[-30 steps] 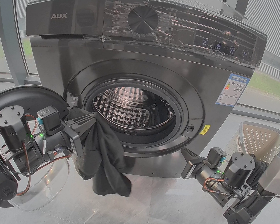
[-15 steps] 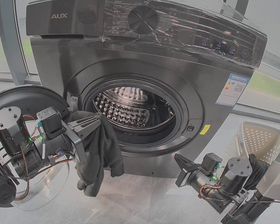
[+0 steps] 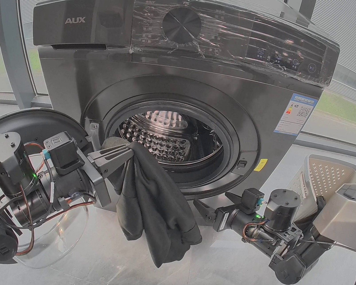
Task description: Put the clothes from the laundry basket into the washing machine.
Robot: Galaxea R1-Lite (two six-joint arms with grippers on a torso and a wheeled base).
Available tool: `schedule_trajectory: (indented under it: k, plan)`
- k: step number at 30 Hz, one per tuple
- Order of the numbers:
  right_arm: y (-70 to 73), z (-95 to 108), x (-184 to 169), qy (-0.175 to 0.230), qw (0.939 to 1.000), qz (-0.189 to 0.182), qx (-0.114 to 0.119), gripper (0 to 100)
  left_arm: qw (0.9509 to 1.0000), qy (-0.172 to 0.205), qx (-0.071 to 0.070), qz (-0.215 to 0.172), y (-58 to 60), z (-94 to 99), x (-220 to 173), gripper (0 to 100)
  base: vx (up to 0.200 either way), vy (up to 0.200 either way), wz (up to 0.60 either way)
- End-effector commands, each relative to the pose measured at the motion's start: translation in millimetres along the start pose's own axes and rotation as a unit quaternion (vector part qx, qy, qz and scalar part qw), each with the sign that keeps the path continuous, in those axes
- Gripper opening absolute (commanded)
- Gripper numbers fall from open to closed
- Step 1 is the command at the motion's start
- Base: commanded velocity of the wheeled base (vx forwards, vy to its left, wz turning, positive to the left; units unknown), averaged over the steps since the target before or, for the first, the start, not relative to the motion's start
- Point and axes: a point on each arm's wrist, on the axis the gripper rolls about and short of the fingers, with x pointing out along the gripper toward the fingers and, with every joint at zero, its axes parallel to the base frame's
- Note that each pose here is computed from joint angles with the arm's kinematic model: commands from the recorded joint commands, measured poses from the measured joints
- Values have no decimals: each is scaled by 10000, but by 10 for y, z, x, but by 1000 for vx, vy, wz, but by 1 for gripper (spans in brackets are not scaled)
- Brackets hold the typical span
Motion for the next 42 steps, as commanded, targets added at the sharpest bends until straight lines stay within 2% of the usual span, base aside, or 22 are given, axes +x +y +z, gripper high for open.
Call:
schedule_trajectory:
  k: [1, 3, 7, 9, 11, 12, 23, 26, 29, 36, 39, 40, 42]
  plan:
    - [-29, -33, 153, 127, 9999, 67, -20, 100, 10000, -51, 15, -69, -33, 27, -5, 0, 0, 0, 0]
    - [-5, -125, 272, 414, 9991, 113, -8, 100, 9999, -29, -16, -166, -83, 8, 20, 0, 0, 0, 0]
    - [23, -181, 350, 486, 9987, 170, -21, 100, 9998, -15, -16, -188, -95, 2, 23, 0, 0, 0, 0]
    - [179, -315, 438, 721, 9965, 415, -93, 100, 9997, 0, -40, -226, -111, -12, 42, 0, 0, 0, 0]
    - [203, -355, 452, 826, 9955, 453, -117, 100, 9997, 30, -47, -233, -114, -29, 49, 0, 0, 0, 0]
    - [268, -399, 488, 932, 9942, 526, -142, 100, 9997, 60, -45, -232, -112, -48, 60, 0, 0, 0, 0]
    - [563, -500, 497, 1032, 9904, 885, -237, 100, 9998, 23, -62, -195, -87, -41, 87, 0, 0, 0, 0]
    - [726, -571, 439, 1133, 9872, 1077, -303, 100, 9998, 16, -60, -188, -83, -36, 85, 0, 0, 0, 0]
    - [802, -580, 426, 1138, 9862, 1157, -329, 100, 9998, 24, -60, -180, -80, -39, 82, 0, 0, 0, 0]
    - [742, -573, 435, 1118, 9874, 1079, -311, 100, 9998, 9, -54, -165, -74, -30, 70, 0, 0, 0, 0]
    - [620, -551, 456, 1092, 9893, 926, -270, 100, 9998, 24, -49, -165, -74, -34, 68, 0, 0, 0, 0]
    - [620, -551, 456, 1092, 9893, 926, -270, 100, 9998, 24, -49, -165, -74, -34, 68, 0, 0, 0, 0]
    - [447, -518, 473, 1051, 9908, 770, -368, 100, 9998, 31, -51, -165, -75, -35, 61, 0, 0, 0, 0]
